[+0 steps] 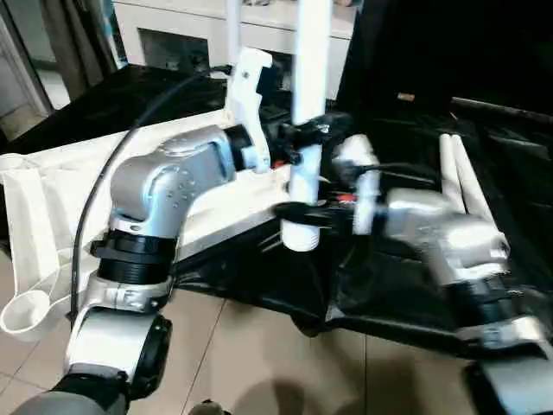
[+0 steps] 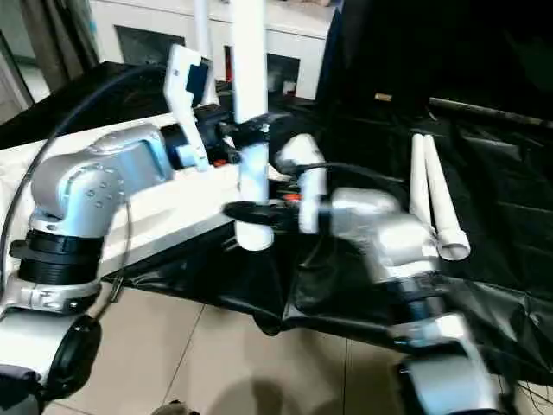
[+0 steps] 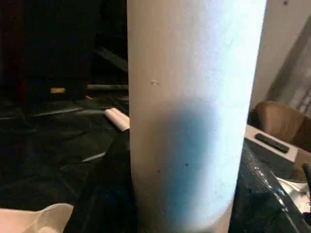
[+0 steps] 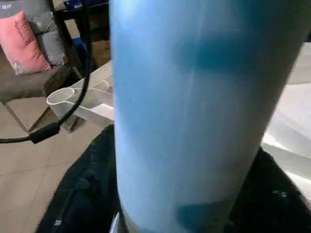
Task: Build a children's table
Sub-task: Rotate table base
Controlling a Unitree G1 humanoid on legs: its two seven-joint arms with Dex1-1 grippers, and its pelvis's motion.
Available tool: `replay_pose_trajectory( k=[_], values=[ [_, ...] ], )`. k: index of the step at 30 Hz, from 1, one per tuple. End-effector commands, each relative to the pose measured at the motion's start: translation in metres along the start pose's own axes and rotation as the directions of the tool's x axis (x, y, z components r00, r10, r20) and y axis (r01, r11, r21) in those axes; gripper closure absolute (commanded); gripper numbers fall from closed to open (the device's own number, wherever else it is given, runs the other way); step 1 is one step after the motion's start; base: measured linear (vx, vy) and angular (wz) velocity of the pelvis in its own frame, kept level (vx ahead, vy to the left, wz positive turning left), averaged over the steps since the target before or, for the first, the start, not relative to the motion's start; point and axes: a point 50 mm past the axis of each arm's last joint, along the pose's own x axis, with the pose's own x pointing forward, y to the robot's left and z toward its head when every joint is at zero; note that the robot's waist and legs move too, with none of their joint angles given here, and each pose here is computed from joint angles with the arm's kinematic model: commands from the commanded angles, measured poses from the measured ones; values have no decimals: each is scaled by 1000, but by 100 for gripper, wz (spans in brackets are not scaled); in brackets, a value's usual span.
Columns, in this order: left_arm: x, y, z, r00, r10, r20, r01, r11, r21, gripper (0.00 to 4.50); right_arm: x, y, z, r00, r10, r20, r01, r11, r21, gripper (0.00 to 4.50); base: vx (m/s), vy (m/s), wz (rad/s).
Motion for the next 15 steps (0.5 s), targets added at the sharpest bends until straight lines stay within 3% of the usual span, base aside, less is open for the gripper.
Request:
replay_pose_trajectory(
  k=[1, 5, 8, 11, 12, 15],
  values=[
    [0, -1, 7, 1000, 10, 4, -10, 999, 32, 266, -3, -3, 2, 1000, -9, 3, 9, 1000, 11, 210, 0, 0, 0],
    [-4, 1, 8, 1000, 14, 13, -15, 998, 59, 266, -8, -2, 3, 1000, 22, 21, -23, 1000, 21, 241, 0, 0, 0],
    [-8, 2, 9, 999, -8, 39, 5, 998, 64, 196, -15, 2, 5, 996, 80, 45, -81, 996, 25, 256, 0, 0, 0],
    [-18, -3, 14, 979, -156, 129, 164, 985, -54, 187, -28, 11, 6, 977, 200, 72, -203, 978, 43, 259, 0, 0, 0],
    [-20, -5, 15, 972, -184, 145, 195, 978, -68, 161, -30, 14, 5, 970, 235, 68, -239, 970, 51, 259, 0, 0, 0],
    [-24, -8, 15, 953, -248, 172, 264, 961, -80, 148, -35, 19, 3, 955, 291, 60, -295, 953, 68, 259, 0, 0, 0]
  ],
)
